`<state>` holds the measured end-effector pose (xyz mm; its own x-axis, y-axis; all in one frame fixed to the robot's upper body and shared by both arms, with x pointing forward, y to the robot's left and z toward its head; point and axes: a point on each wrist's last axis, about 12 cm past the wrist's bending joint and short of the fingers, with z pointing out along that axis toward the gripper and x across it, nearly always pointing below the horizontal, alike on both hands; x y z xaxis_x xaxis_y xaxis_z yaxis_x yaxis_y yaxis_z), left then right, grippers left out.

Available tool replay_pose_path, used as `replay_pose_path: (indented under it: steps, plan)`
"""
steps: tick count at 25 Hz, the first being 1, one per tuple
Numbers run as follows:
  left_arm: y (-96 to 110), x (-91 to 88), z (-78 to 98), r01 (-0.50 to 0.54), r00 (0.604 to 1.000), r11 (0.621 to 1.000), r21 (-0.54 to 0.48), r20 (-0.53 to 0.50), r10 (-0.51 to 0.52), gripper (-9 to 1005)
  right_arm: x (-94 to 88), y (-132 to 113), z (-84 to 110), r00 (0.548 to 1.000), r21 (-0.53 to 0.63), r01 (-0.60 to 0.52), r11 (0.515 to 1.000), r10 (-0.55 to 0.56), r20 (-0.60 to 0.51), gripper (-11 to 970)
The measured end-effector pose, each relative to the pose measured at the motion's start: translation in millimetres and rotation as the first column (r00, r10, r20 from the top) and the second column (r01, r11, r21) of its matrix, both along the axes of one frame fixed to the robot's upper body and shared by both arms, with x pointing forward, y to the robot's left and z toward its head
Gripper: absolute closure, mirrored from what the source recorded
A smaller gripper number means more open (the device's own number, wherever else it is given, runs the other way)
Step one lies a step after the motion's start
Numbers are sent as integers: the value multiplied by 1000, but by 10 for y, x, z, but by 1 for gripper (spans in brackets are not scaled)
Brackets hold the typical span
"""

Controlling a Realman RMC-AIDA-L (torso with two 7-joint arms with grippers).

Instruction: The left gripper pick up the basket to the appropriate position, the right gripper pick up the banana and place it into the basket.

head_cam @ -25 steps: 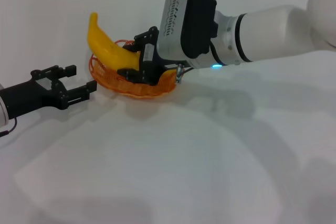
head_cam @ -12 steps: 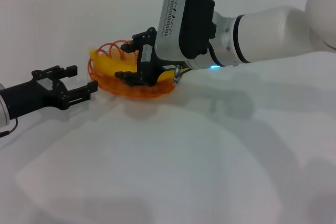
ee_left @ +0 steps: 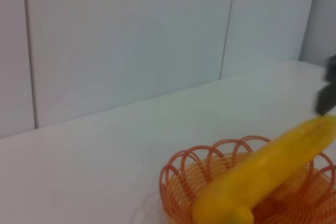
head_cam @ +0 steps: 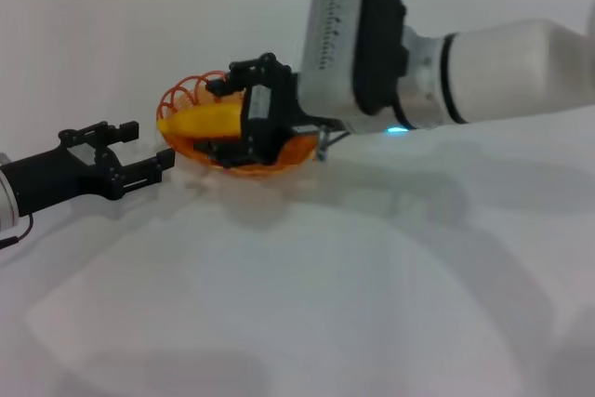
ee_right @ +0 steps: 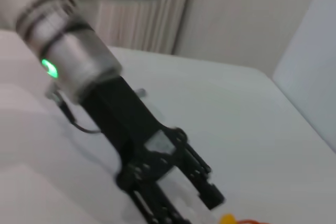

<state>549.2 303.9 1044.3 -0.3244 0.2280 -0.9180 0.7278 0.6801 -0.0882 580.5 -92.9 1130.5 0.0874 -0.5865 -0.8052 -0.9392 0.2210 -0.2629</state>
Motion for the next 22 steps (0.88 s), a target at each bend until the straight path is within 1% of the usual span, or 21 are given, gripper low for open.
replay_pose_path:
  steps: [3,6,12,16,17,18,22]
  plan:
    - [14,-9,-5,-6,1000,1000,0,0,6,255,-72,-106,50,999,26,-22,999,23,-25,250]
    - [22,-10,-3,-8,1000,1000,3,8,8,255,-101,-272,74,999,54,-18,998,20,-49,251]
    - [21,-19,-9,-10,1000,1000,0,10,10,255,-131,-684,120,998,181,14,983,-2,-69,254]
    - [20,-18,-8,-13,1000,1000,-2,11,13,255,-155,-913,81,995,214,51,976,-31,-96,255]
    - [22,-20,-9,-14,1000,1000,-3,11,14,255,-169,-1015,46,993,223,68,973,-44,-110,255]
    - [22,-20,-9,-14,1000,1000,-3,11,14,255,-169,-1015,46,993,223,68,973,-44,-110,256]
    - [20,-22,-11,-14,1000,1000,-4,10,14,255,-191,-1226,-17,988,270,96,958,-60,-140,257]
